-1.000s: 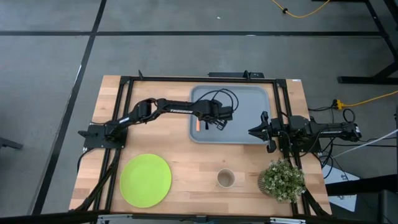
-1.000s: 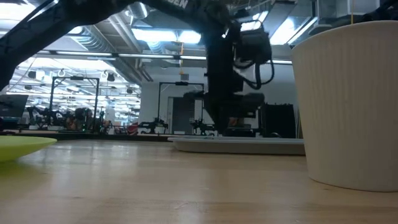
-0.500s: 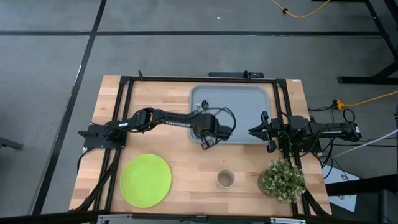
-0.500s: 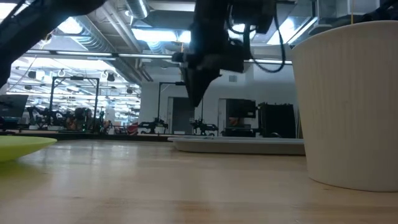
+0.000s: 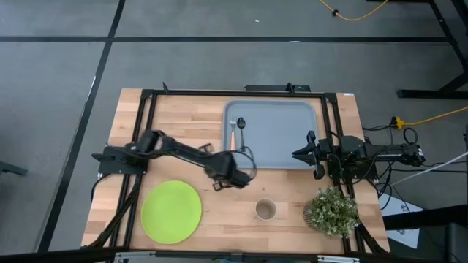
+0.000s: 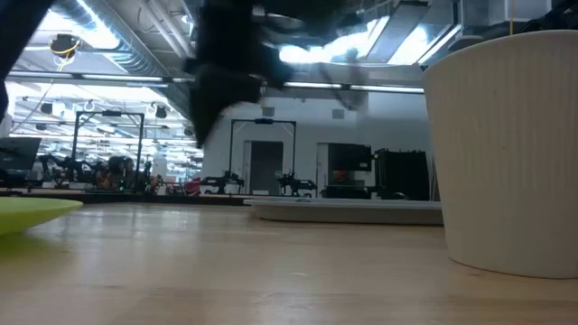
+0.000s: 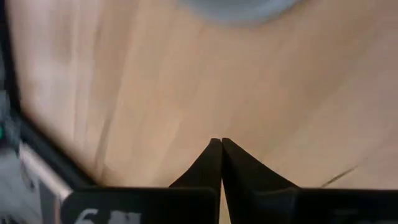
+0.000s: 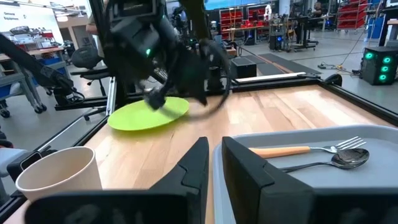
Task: Pick and place plate/cup/fork/spoon on tray
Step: Put the green plate on the light blue tray to the right of the black spoon
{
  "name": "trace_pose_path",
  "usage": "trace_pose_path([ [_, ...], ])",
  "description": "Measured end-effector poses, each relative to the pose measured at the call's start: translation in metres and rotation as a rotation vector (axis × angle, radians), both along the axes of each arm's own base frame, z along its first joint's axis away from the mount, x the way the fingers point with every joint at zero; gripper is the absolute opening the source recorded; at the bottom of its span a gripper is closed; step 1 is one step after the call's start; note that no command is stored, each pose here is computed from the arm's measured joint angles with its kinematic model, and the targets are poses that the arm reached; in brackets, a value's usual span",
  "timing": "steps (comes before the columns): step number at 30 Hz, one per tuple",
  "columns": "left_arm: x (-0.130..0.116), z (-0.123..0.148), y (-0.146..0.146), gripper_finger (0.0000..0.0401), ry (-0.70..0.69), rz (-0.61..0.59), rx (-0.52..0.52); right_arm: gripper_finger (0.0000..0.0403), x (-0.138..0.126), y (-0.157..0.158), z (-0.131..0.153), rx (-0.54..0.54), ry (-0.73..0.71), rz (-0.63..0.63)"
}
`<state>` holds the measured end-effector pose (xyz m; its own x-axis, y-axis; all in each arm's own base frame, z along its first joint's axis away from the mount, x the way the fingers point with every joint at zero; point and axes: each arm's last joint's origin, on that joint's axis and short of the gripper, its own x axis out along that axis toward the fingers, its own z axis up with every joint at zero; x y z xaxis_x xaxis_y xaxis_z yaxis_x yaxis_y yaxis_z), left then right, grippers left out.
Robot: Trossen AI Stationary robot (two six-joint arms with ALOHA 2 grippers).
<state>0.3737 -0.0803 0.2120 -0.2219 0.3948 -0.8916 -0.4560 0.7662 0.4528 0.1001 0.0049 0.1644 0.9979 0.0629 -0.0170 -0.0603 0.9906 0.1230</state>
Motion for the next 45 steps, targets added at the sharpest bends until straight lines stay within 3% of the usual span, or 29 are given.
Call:
trace_pose_path([
  [6, -0.076, 0.011, -0.016, 0.0000, -0.180, 0.306, 0.033, 0.0051, 0.000, 0.000, 0.000, 0.000, 0.004, 0.000],
  [11, -0.111, -0.003, -0.048, 0.0000, -0.228, 0.707, -0.299, 0.0051, 0.000, 0.000, 0.000, -0.005, 0.003, 0.000],
  [14, -0.120, -0.016, -0.067, 0.0000, -0.169, 0.869, -0.400, 0.0051, 0.000, 0.000, 0.000, -0.035, 0.001, 0.001],
  [20, -0.131, -0.055, -0.071, 0.0000, -0.315, 0.752, -0.404, 0.0051, 0.000, 0.000, 0.000, -0.054, 0.000, 0.000],
  [25, -0.140, -0.079, -0.069, 0.0000, -0.199, 0.791, -0.587, 0.0051, 0.000, 0.000, 0.000, -0.057, 0.000, 0.001],
  [34, -0.126, -0.085, -0.029, 0.0000, -0.267, 0.752, -0.558, 0.0051, 0.000, 0.000, 0.000, -0.107, -0.003, 0.002],
  [40, -0.110, -0.084, 0.015, 0.0000, -0.398, 0.725, -0.459, 0.0051, 0.000, 0.000, 0.000, -0.107, -0.003, 0.001],
  [45, -0.102, -0.084, 0.060, 0.0000, -0.536, 0.713, -0.241, 0.0051, 0.000, 0.000, 0.000, -0.107, -0.003, 0.001],
])
